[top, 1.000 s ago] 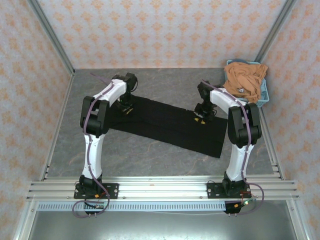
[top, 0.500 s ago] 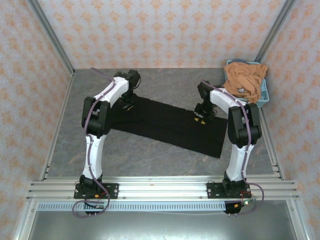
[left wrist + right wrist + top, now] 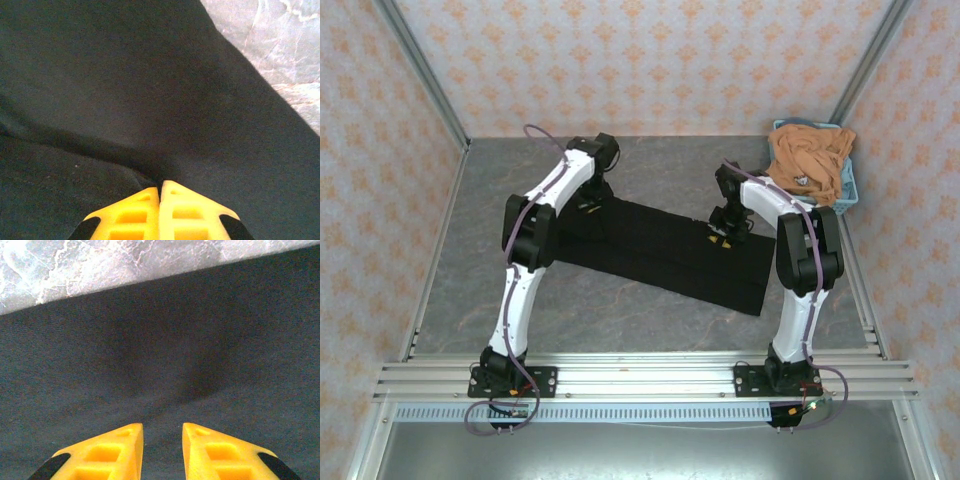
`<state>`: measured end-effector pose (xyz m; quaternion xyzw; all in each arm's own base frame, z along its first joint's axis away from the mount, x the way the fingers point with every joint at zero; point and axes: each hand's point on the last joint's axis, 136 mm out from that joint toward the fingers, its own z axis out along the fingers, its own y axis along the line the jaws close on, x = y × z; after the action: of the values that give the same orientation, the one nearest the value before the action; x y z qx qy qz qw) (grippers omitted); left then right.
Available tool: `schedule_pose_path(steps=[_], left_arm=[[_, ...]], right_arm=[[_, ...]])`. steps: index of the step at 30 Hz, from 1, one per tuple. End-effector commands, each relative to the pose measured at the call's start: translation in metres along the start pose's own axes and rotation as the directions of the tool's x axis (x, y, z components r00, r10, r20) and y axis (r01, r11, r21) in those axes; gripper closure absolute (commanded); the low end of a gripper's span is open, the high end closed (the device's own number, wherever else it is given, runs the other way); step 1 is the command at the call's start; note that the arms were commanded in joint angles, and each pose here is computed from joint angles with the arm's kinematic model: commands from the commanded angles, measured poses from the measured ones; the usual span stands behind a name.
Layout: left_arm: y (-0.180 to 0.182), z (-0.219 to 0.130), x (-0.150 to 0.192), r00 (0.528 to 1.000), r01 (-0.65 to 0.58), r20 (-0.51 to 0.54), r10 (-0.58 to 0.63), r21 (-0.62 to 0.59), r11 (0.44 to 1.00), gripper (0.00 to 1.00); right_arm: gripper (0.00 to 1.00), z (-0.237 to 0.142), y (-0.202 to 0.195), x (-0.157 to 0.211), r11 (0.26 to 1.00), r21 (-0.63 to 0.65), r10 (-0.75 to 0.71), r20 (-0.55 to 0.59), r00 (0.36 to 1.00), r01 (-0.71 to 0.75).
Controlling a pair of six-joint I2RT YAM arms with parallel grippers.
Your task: Fold and stack the t-shirts
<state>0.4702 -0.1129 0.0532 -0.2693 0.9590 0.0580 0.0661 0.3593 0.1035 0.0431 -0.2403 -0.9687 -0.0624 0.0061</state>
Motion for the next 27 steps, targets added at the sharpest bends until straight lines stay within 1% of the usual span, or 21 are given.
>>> schedule_pose_path(steps=[1, 3, 4, 5, 6, 7, 8, 9, 10, 12, 13, 15, 17, 18, 20, 21, 23, 27], left_arm=[[0.008, -0.006, 0.002, 0.998, -0.070, 0.004, 0.070, -0.053, 0.996, 1.00], [0.013, -0.005, 0.001, 0.996, -0.084, 0.011, 0.086, -0.081, 0.993, 1.00], [0.017, -0.006, -0.001, 0.995, -0.091, 0.019, 0.093, -0.099, 0.991, 0.97], [0.020, -0.008, -0.003, 0.995, -0.096, 0.029, 0.100, -0.116, 0.989, 0.87], [0.025, -0.014, -0.006, 0.994, -0.096, 0.047, 0.103, -0.137, 0.986, 0.68], [0.029, -0.020, -0.009, 0.993, -0.091, 0.065, 0.102, -0.151, 0.984, 0.54], [0.035, -0.031, -0.012, 0.991, -0.080, 0.095, 0.097, -0.164, 0.983, 0.43], [0.040, -0.043, -0.014, 0.989, -0.064, 0.123, 0.084, -0.157, 0.986, 0.39], [0.044, -0.052, -0.014, 0.987, -0.047, 0.143, 0.068, -0.146, 0.988, 0.38], [0.053, -0.070, -0.008, 0.985, 0.006, 0.172, 0.009, -0.083, 0.997, 0.39], [0.057, -0.070, -0.001, 0.988, 0.038, 0.155, -0.029, -0.055, 0.998, 0.41], [0.065, -0.058, 0.021, 0.990, 0.133, 0.049, -0.133, 0.014, 0.991, 0.50], [0.074, -0.038, 0.040, 0.973, 0.225, -0.060, -0.223, 0.032, 0.974, 0.61], [0.078, -0.029, 0.046, 0.959, 0.273, -0.094, -0.268, 0.042, 0.961, 0.68], [0.087, -0.013, 0.052, 0.926, 0.360, -0.133, -0.352, 0.037, 0.932, 0.78], [0.091, -0.007, 0.051, 0.906, 0.408, -0.147, -0.398, 0.043, 0.912, 0.81], [0.099, 0.001, 0.044, 0.877, 0.468, -0.141, -0.459, 0.031, 0.883, 0.82], [0.117, 0.012, 0.016, 0.872, 0.485, -0.061, -0.486, -0.036, 0.874, 0.82]], right_arm=[[0.73, -0.010, 0.000, 0.002, 1.000, -0.004, -0.017, 0.026, 1.000, 0.017], [0.73, -0.010, 0.000, 0.003, 1.000, -0.004, -0.017, 0.024, 1.000, 0.017], [0.73, -0.010, -0.001, 0.003, 1.000, -0.003, -0.016, 0.022, 1.000, 0.016], [0.73, -0.010, -0.001, 0.003, 1.000, -0.003, -0.017, 0.023, 1.000, 0.017], [0.73, -0.010, -0.001, 0.003, 1.000, -0.001, -0.019, 0.024, 1.000, 0.019], [0.73, -0.010, -0.003, 0.003, 1.000, 0.005, -0.017, 0.025, 1.000, 0.017], [0.73, -0.010, -0.005, 0.003, 1.000, 0.009, -0.016, 0.028, 0.999, 0.016], [0.73, -0.010, -0.008, 0.002, 1.000, 0.015, -0.011, 0.029, 1.000, 0.011], [0.73, -0.010, -0.011, 0.000, 1.000, 0.017, -0.002, 0.029, 1.000, 0.001], [0.72, -0.009, -0.021, -0.005, 1.000, 0.015, 0.025, 0.026, 0.999, -0.025], [0.72, -0.010, -0.025, -0.008, 0.999, 0.016, 0.035, 0.027, 0.999, -0.036], [0.72, -0.011, -0.037, -0.016, 0.998, 0.029, 0.057, 0.027, 0.998, -0.057], [0.72, -0.011, -0.048, -0.022, 0.996, 0.052, 0.075, 0.024, 0.997, -0.076], [0.71, -0.011, -0.053, -0.025, 0.994, 0.071, 0.078, 0.021, 0.997, -0.079], [0.71, -0.007, -0.064, -0.027, 0.990, 0.110, 0.088, 0.007, 0.996, -0.088], [0.71, -0.004, -0.069, -0.027, 0.986, 0.133, 0.097, -0.005, 0.995, -0.096], [0.72, 0.000, -0.078, -0.024, 0.979, 0.176, 0.112, -0.020, 0.994, -0.107], [0.71, 0.008, -0.092, -0.014, 0.965, 0.234, 0.135, -0.046, 0.990, -0.120]])
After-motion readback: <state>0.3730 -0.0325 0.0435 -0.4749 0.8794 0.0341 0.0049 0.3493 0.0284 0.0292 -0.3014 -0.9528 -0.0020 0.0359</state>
